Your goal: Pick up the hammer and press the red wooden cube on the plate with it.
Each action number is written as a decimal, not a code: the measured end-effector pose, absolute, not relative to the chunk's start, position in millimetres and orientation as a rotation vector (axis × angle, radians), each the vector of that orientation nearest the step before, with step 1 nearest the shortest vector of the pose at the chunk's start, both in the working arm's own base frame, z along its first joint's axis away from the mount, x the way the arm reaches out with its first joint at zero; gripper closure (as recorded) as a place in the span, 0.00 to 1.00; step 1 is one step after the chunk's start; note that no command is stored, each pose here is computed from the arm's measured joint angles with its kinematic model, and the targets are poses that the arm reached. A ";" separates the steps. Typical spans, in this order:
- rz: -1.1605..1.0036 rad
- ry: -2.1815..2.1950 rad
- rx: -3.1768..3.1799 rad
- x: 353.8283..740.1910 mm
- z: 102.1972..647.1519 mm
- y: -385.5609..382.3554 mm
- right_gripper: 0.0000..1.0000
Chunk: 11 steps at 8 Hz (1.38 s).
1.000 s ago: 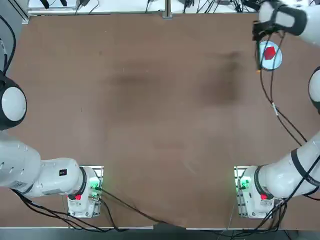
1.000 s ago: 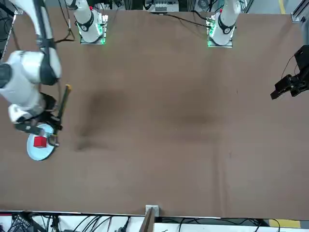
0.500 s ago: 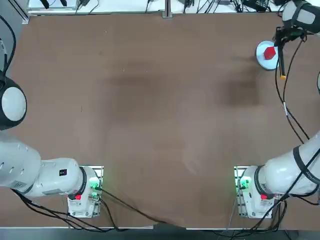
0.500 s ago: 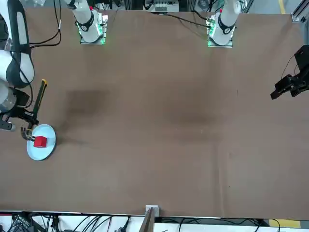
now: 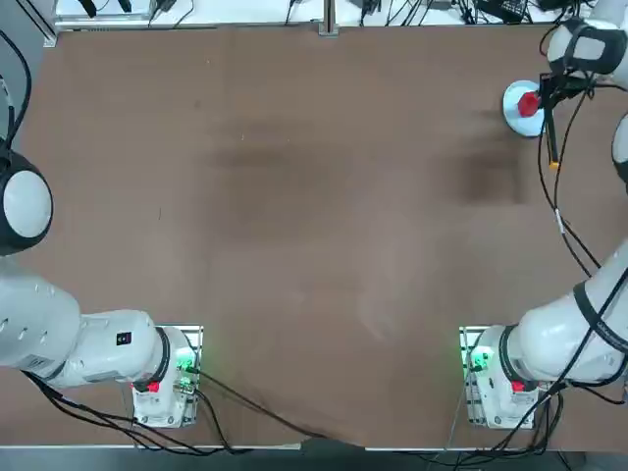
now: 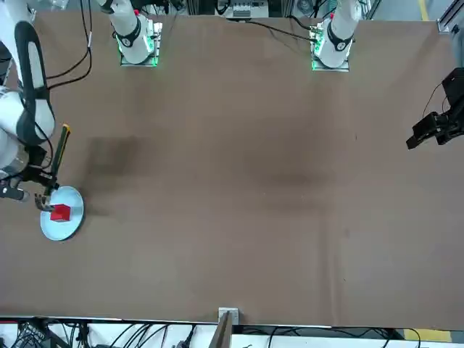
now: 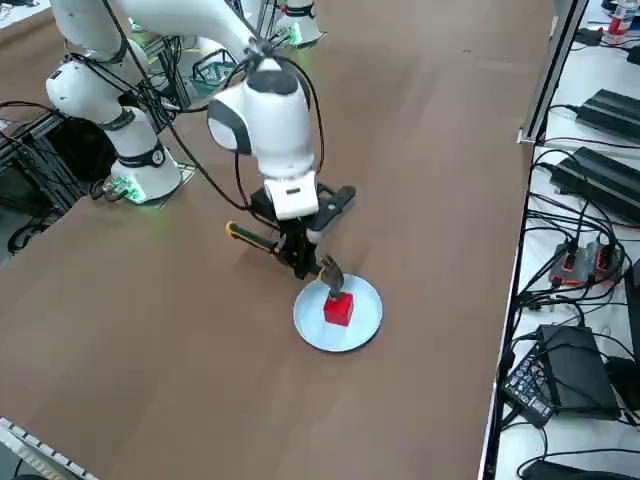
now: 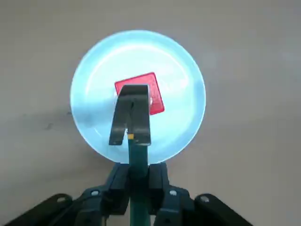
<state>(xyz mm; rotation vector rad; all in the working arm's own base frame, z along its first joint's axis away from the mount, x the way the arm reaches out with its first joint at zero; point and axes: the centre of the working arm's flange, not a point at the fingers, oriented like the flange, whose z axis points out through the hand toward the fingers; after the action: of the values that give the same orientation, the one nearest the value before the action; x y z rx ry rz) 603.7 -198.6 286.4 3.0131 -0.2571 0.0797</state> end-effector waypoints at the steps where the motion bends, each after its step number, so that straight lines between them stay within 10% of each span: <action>1: 0.077 -0.253 3.009 604.7 275.4 -198.9 0.79; 6: 0.095 -0.224 3.024 621.0 334.7 -196.0 0.79; 11: 0.039 -0.223 3.024 621.2 278.9 -197.8 0.79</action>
<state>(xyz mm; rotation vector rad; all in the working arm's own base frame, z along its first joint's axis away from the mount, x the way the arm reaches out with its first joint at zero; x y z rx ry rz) 621.2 -197.8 278.9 3.0240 -0.2230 0.0393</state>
